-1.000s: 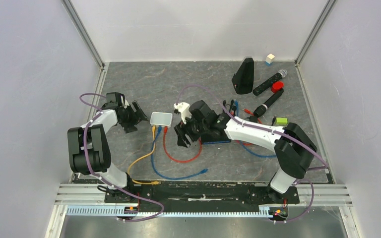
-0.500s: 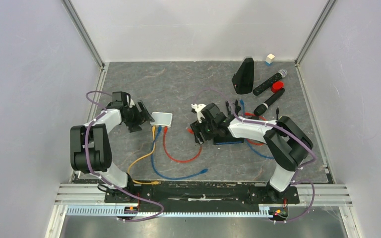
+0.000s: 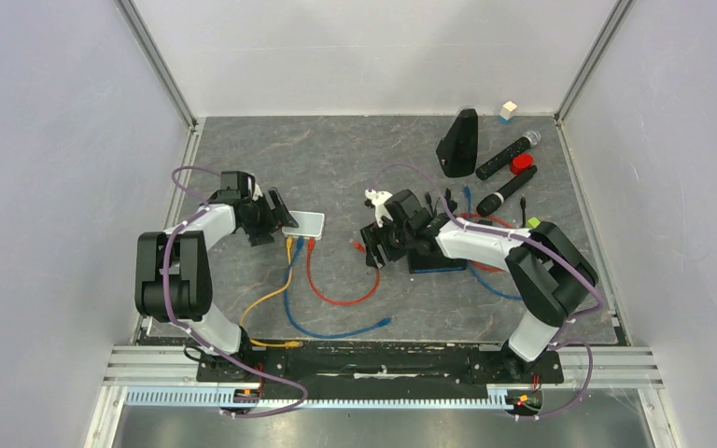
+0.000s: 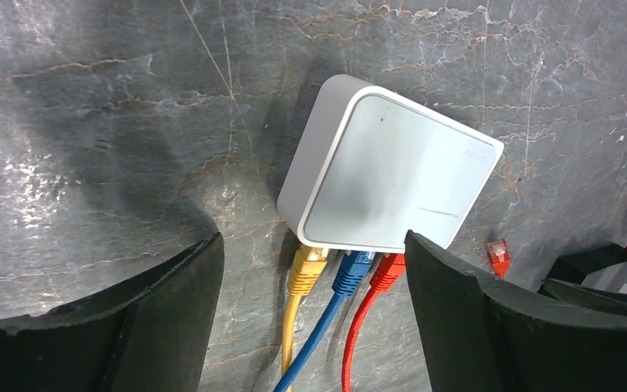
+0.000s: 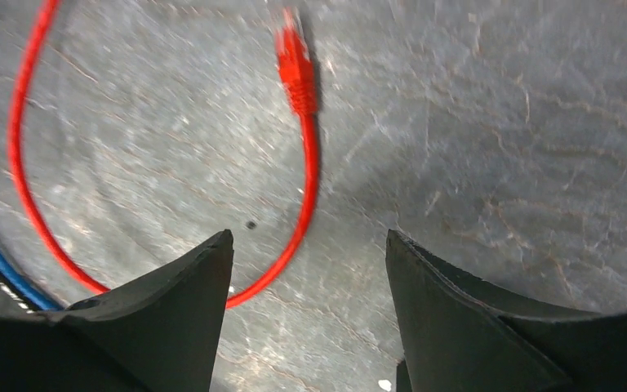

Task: Pull the plug from the switch port
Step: Move the switch port to the center of the board.

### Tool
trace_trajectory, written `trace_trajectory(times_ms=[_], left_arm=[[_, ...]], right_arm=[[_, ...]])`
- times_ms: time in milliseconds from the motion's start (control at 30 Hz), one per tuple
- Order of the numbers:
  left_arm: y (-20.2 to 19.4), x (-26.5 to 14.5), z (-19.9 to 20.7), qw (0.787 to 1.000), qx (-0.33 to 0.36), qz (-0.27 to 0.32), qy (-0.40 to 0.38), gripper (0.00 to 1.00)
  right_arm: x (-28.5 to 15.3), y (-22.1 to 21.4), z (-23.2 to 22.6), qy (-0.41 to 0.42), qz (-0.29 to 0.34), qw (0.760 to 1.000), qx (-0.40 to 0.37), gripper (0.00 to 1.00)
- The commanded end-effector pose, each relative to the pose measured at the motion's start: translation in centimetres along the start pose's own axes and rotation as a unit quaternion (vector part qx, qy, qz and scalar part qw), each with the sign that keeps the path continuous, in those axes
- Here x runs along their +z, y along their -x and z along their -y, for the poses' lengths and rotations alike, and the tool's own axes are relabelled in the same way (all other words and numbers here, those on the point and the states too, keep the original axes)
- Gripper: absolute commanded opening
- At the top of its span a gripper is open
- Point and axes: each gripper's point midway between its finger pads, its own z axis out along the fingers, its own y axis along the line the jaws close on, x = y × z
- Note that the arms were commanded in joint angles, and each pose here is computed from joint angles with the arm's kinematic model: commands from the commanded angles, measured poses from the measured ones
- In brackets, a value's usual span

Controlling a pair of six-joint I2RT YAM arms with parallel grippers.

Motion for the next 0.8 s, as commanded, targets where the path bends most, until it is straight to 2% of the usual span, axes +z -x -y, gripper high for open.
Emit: trace_trajectory(times_ms=[0,333,467,600,667,767], left_arm=[[0.2,0.4,0.7,1.000,0.001,0.010,-0.020,0.86],[0.2,0.9,1.2,0.999,0.009,0.007,-0.037,0.83],[-0.7,1.4,1.9,0.999,0.021,-0.004,-0.042,0.78],[-2.3,1.6,2.6,0.999,0.021,-0.009,-0.049,0.72],[-3.3,1.7,3.2,0.998,0.016,-0.014,-0.065,0.64],[-5.0,1.5,3.5,0.997,0.017,-0.020,-0.070,0.59]], right_arm=[[-0.7,5.9,-2.3,0.040,0.068,0.997,0.002,0.71],[5.2,11.4,-5.0,0.126,0.092,0.985,0.073,0.73],[7.7,13.5,-5.7,0.155,0.096,0.979,0.092,0.72],[9.8,12.6,-5.8,0.174,0.077,0.977,0.097,0.72],[10.4,11.2,-5.6,0.176,0.062,0.978,0.098,0.71],[10.5,8.7,-5.1,0.169,0.042,0.980,0.095,0.70]])
